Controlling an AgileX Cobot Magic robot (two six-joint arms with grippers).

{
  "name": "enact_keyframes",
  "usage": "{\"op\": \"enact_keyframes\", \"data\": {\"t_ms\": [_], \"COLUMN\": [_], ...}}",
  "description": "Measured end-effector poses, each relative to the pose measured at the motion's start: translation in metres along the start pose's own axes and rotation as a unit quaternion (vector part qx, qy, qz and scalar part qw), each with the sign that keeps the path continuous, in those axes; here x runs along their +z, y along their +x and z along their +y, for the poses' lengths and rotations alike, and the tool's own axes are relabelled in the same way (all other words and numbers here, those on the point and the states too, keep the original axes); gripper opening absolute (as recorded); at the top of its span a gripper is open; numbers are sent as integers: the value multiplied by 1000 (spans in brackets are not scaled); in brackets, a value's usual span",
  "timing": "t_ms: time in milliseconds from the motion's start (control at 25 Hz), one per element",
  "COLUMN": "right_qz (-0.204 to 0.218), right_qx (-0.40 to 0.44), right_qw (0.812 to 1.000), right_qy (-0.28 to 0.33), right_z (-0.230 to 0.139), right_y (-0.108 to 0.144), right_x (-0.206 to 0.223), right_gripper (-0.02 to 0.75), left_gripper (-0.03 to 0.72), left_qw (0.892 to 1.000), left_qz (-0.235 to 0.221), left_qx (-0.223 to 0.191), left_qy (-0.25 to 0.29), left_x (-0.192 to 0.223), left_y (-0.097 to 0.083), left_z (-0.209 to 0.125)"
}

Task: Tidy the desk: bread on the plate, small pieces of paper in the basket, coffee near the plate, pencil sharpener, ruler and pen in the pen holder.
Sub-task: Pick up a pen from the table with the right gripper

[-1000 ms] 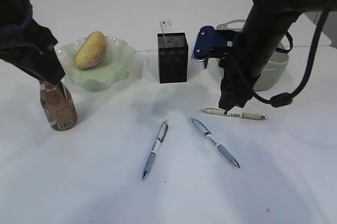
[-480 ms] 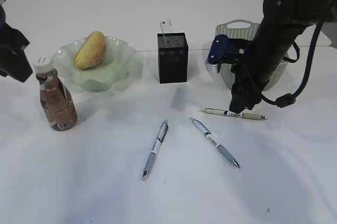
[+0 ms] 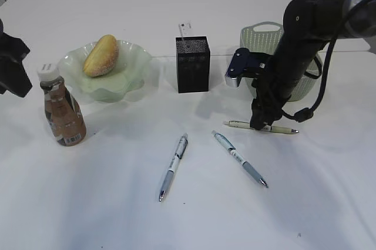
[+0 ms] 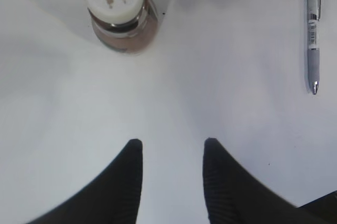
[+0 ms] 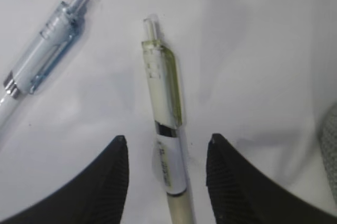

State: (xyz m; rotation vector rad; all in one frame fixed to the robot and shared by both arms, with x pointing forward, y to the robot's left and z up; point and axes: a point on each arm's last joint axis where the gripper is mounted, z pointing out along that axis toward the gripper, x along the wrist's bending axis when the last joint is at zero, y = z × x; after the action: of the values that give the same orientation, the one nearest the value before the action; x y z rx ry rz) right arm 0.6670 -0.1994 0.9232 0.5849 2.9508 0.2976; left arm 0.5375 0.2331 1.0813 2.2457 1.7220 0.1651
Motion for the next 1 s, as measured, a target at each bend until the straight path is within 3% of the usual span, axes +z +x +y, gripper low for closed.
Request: {"op": "enact_keyframes", "data": {"t_ms": [680, 1000], "right_qz": [3, 8], "right_qx": [4, 6], "right_qw": [1000, 1000], "right_qy": [2, 2], "right_z": [-5, -5], "right_y": [-7, -7], "right_x": [14, 20], "right_gripper": [386, 311], "left_gripper": [268, 267], "left_qw": [1000, 1000], "left_qz": [-6, -8], "left_qx": [-5, -5], "left_qy": [-17, -17], "left_x": [2, 2], "left_y": [-1, -1], "left_z": [4, 4]}}
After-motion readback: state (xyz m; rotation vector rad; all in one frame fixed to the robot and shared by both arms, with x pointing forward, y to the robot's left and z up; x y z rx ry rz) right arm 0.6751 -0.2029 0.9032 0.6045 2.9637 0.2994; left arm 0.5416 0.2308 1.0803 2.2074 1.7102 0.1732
